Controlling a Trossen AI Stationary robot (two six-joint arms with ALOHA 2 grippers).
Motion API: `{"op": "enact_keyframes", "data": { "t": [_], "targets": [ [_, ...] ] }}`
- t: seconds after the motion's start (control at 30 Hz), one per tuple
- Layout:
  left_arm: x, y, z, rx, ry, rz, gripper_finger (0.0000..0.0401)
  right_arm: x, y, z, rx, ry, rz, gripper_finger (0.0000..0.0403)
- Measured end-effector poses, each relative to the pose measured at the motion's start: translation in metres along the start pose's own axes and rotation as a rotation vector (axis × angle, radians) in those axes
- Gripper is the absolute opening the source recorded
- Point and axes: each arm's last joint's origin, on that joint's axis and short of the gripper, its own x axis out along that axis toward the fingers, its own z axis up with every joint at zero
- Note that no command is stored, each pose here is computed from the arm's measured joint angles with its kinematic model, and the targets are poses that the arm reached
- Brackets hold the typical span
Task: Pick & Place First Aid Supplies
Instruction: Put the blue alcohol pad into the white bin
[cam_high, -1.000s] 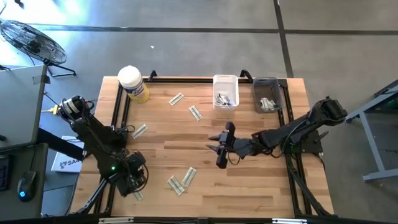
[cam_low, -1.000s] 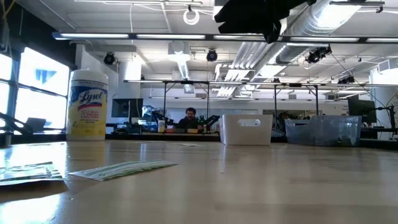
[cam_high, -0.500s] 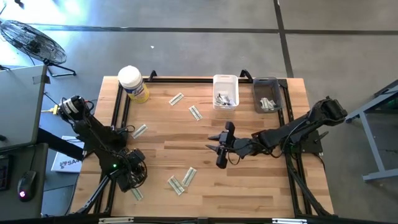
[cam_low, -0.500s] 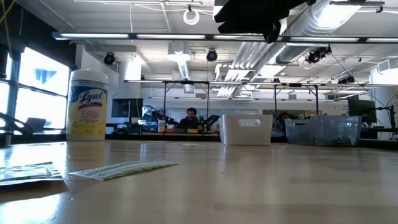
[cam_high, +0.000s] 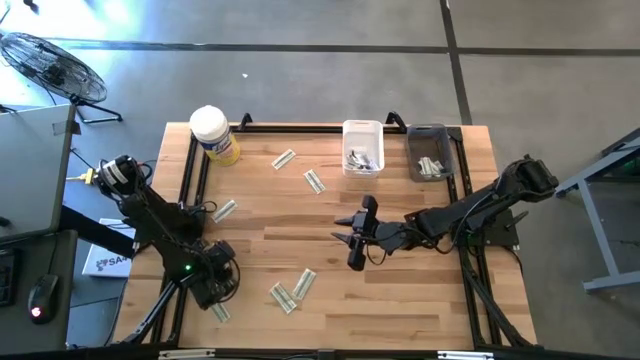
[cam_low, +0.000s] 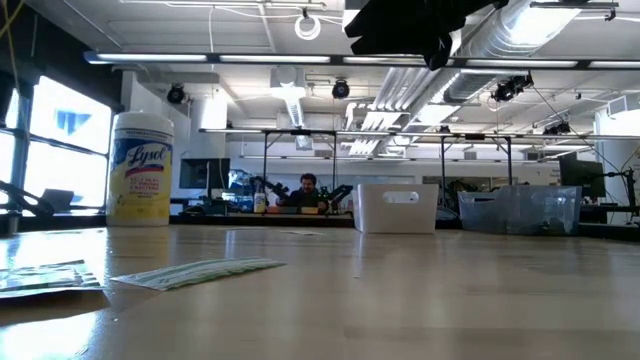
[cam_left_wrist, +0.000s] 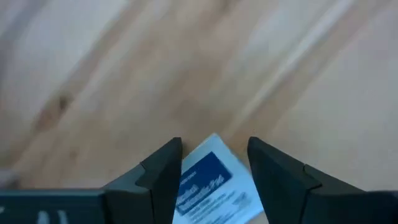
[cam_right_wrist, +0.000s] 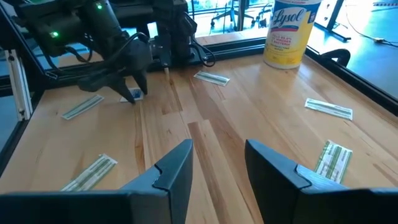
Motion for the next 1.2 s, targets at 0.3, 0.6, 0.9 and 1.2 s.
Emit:
{"op": "enact_keyframes", "data": {
  "t": [0.3, 0.6, 0.9, 1.2],
  "targets": [
    [-0.004, -0.002, -0.002, 0.019, 0.078, 0.016, 0.0178, 0.000, 0.000, 0.000, 0.001, 0.002, 0.001, 0.0140],
    [-0.022, -0.003, 0.001, 0.036, 0.112, 0.047, 0.0178, 0.000, 0.000, -0.001, -0.004, 0.006, -0.001, 0.0140],
    [-0.028, -0.012, 0.000, 0.036, 0.153, -0.007, 0.0223, 0.000, 0.000, -0.001, -0.002, 0.007, -0.001, 0.0140],
    [-0.026, -0.011, -0.008, 0.066, 0.179, 0.013, 0.0268, 0.000, 0.000, -0.001, -0.005, 0.013, -0.001, 0.0140]
  ]
}}
